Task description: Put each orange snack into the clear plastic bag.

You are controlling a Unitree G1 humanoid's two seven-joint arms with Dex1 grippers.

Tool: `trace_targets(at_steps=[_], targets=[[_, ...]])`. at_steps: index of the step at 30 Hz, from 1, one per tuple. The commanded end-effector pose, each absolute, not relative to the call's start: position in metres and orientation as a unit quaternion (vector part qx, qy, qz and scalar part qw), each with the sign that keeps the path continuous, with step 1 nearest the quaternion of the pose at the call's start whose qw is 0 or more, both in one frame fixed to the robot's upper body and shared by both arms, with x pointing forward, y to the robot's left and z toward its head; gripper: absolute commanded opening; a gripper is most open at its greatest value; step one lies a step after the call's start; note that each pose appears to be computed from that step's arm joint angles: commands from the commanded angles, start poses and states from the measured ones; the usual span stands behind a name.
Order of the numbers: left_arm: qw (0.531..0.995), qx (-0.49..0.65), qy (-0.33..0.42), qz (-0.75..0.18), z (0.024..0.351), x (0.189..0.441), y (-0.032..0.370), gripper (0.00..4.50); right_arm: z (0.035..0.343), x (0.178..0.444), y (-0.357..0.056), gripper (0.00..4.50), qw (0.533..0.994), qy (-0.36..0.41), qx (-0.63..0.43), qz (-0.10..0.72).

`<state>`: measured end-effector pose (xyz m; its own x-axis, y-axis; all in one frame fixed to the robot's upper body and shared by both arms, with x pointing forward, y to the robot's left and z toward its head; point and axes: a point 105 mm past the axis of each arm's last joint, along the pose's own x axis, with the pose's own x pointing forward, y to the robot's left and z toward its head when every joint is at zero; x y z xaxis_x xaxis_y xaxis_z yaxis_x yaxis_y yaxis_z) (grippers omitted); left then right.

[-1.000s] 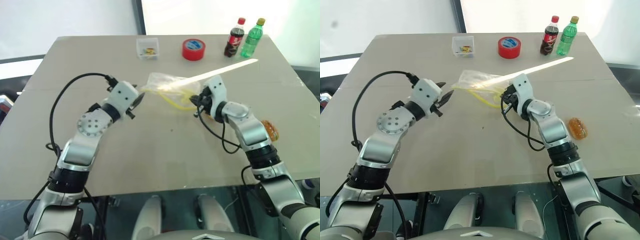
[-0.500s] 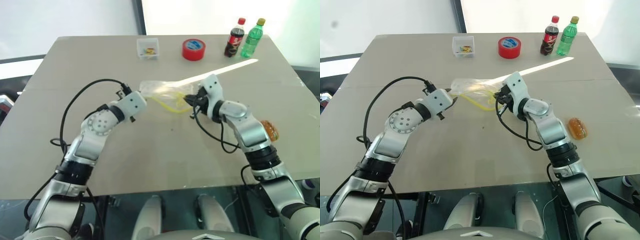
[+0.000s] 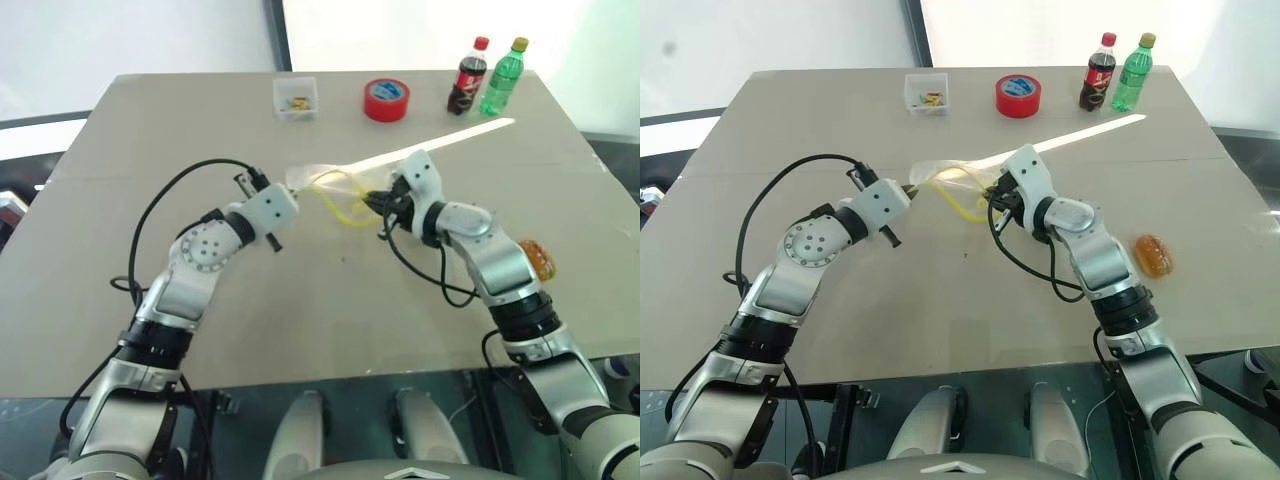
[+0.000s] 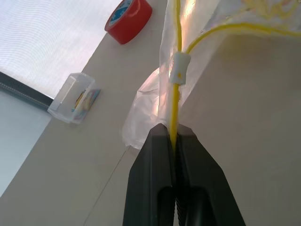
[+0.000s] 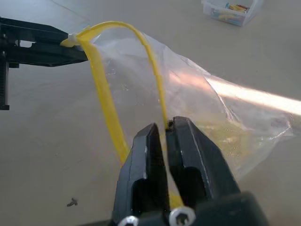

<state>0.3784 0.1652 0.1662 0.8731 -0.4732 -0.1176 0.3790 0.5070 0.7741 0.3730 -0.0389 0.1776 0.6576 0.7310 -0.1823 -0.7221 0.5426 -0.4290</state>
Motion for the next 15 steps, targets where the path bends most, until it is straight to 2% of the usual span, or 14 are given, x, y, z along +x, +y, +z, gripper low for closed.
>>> trace_targets(at_steps=[1, 2, 3, 8, 15], targets=[[0.871, 0.426, -0.072, -0.232, 0.179, 0.377, 0.167, 0.0, 0.208, 0.365, -0.046, 2.28, 0.875, -0.082, -0.251, 0.405], [0.872, 0.424, -0.071, -0.232, 0.179, 0.377, 0.167, 0.0, 0.211, 0.362, -0.048, 2.87, 0.871, -0.091, -0.258, 0.407], [0.874, 0.422, -0.07, -0.231, 0.179, 0.377, 0.167, 0.0, 0.211, 0.358, -0.05, 3.26, 0.864, -0.096, -0.268, 0.415], [0.878, 0.414, -0.069, -0.229, 0.179, 0.377, 0.168, 0.0, 0.195, 0.351, -0.059, 3.26, 0.844, -0.086, -0.313, 0.426], [0.883, 0.404, -0.069, -0.23, 0.181, 0.375, 0.168, 0.0, 0.182, 0.371, -0.057, 3.26, 0.829, -0.099, -0.393, 0.385]])
